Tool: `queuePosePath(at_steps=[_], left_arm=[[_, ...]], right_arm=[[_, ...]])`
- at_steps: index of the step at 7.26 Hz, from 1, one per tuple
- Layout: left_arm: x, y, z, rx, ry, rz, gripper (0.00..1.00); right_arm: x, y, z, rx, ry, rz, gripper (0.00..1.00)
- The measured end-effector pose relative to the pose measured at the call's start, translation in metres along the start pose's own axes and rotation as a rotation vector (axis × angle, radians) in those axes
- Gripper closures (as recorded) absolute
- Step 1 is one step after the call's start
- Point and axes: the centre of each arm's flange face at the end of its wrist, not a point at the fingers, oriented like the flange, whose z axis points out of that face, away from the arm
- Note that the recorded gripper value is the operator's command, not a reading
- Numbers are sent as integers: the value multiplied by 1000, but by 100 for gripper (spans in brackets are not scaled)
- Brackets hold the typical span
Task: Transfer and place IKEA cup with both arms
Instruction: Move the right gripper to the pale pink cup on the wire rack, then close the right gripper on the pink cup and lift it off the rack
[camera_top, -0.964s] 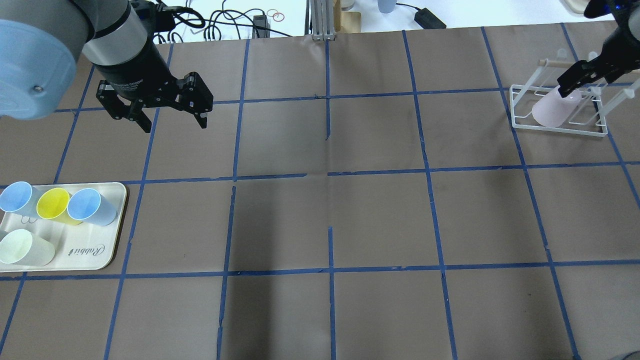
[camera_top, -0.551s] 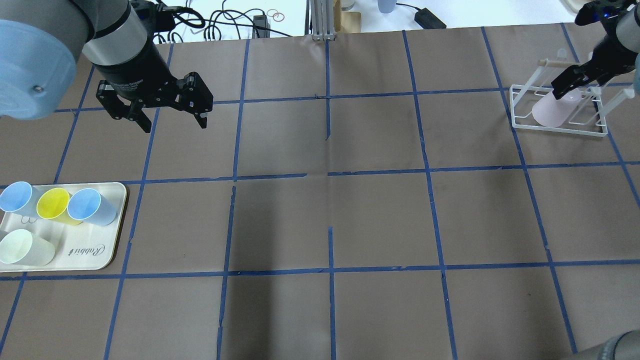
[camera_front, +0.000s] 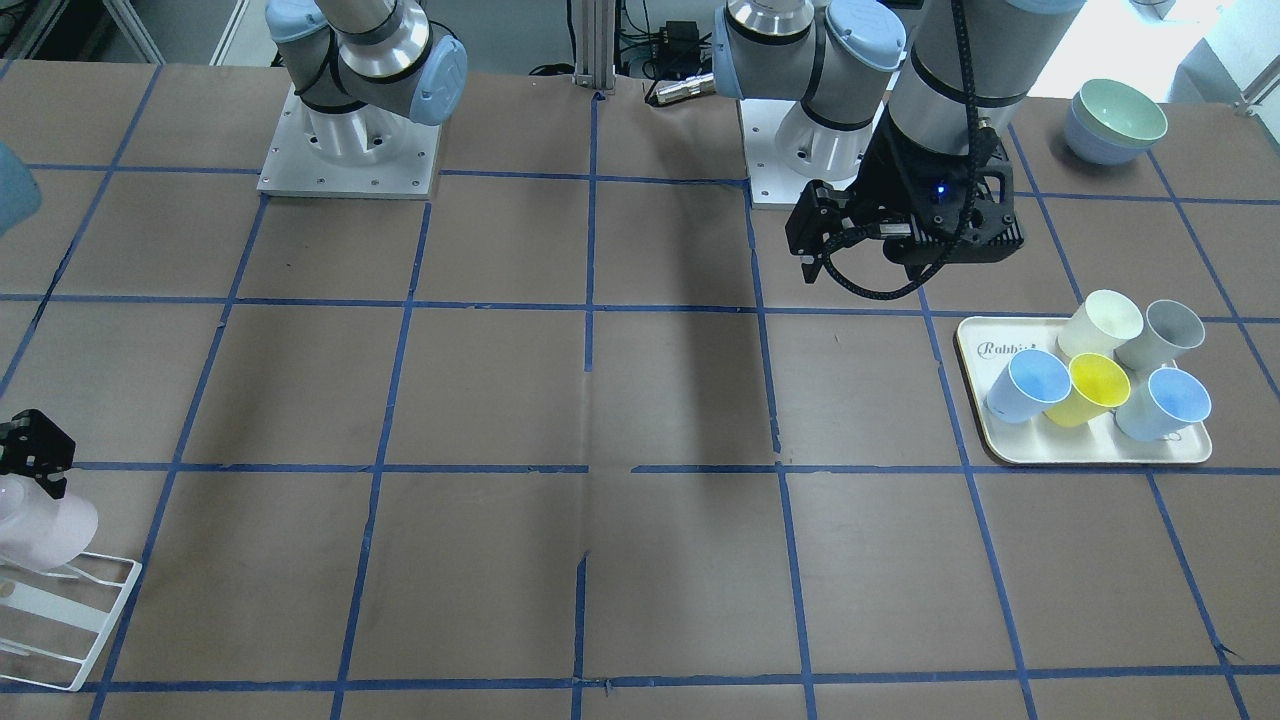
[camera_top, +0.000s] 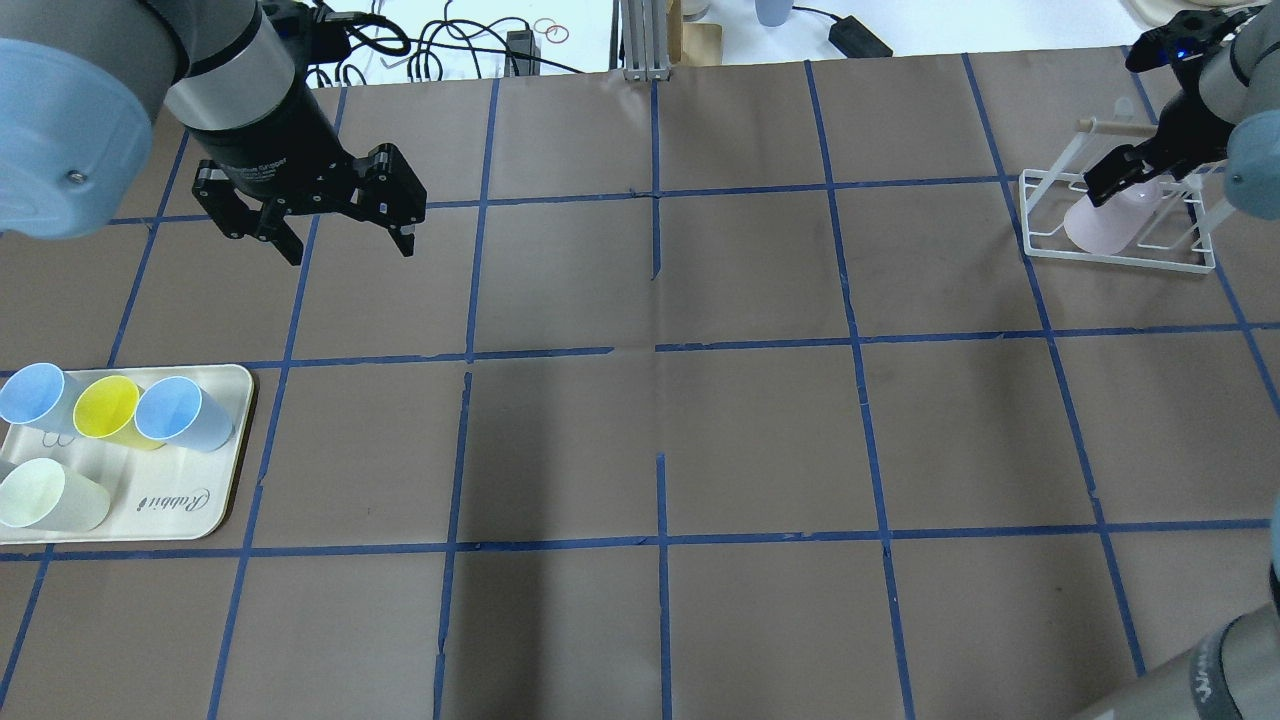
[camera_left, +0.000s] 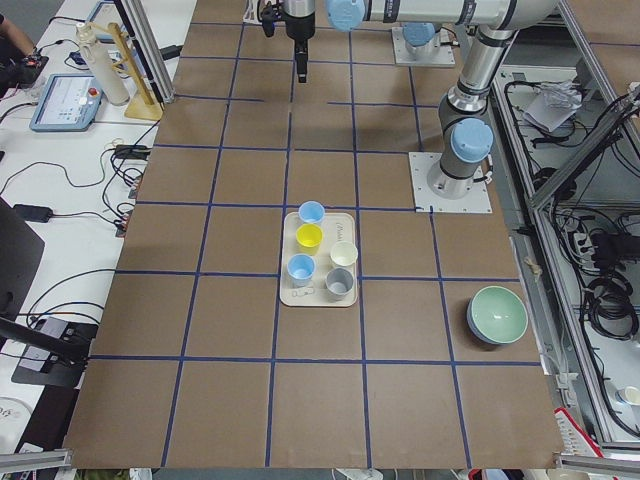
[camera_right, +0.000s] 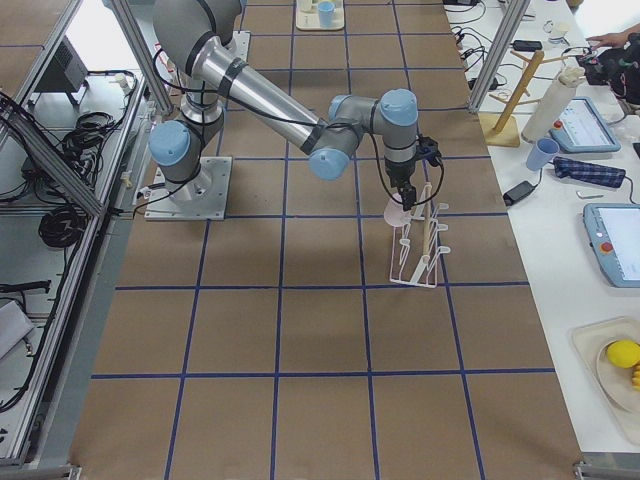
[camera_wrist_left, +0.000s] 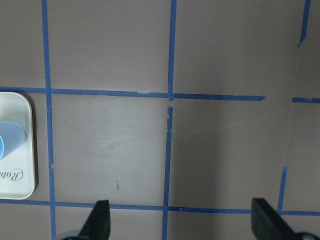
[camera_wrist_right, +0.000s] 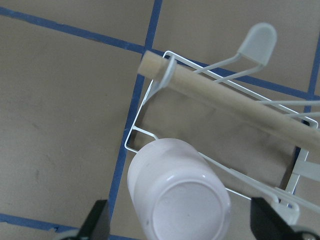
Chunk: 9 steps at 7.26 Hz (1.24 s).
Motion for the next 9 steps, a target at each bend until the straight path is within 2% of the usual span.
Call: queuePosePath(at_steps=[1,4,5,7,9], left_arm=[[0,0,0,0,0,0,0],[0,0,0,0,0,0,0],[0,0,0,1,0,0,0],[0,0,0,1,0,0,0],[0,0,0,1,0,0,0]], right_arm=[[0,0,7,-7,-6,0,0],[1,-1,22,-21,-24,5,19],[0,-1,23,-22,-26,7,34],[0,-1,22,-21,-25,8,78],[1,-1,18,-18,-21,8,91]])
